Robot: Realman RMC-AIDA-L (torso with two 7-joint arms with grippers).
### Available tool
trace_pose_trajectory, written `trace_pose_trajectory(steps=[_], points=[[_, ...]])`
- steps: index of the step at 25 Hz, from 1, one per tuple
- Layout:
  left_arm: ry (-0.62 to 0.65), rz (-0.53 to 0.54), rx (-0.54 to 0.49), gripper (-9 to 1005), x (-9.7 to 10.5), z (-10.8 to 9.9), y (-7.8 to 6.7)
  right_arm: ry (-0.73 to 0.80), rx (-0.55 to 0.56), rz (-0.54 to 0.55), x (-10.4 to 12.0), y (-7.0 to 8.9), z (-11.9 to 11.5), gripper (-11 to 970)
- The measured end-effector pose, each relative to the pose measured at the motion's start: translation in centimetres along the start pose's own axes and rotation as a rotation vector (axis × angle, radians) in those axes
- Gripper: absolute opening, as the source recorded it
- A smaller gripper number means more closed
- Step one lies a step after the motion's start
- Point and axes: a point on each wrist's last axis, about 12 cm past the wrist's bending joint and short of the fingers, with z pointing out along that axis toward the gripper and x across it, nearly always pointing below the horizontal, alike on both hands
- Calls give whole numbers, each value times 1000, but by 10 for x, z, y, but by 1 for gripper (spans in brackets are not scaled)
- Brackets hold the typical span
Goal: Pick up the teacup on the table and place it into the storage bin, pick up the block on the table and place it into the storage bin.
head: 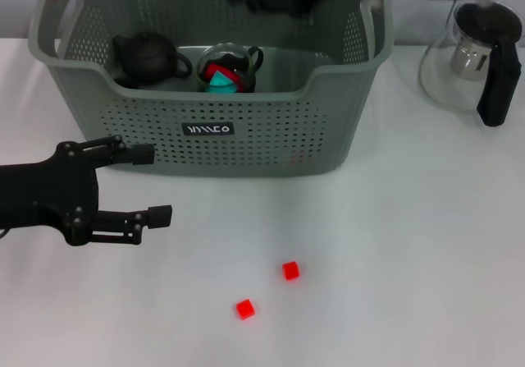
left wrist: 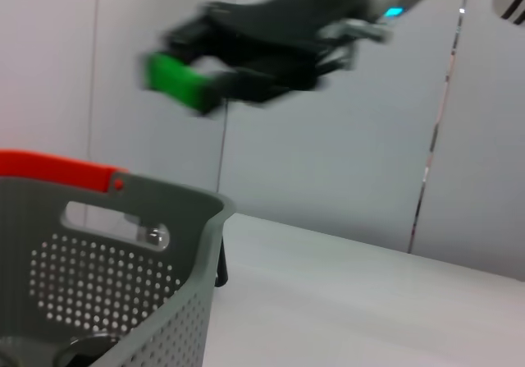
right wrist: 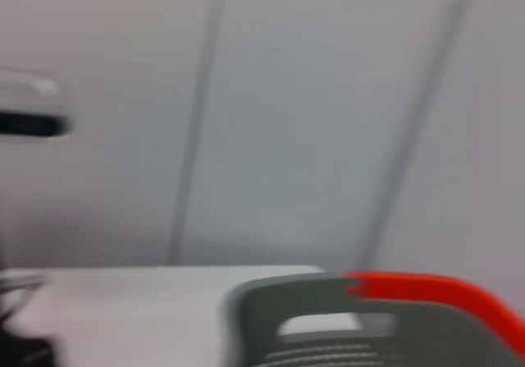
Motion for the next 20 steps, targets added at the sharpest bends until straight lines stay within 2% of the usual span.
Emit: trace_pose_trajectory(steps=[6, 12, 20], points=[[5, 19, 14, 917, -6, 1, 3, 5, 109, 108, 11, -22, 26, 488], [12, 30, 16, 917, -7, 1, 5, 50, 136, 108, 16, -24, 40, 497], [10, 39, 13, 916, -8, 1, 5, 38, 132, 115, 20, -21, 36, 820]])
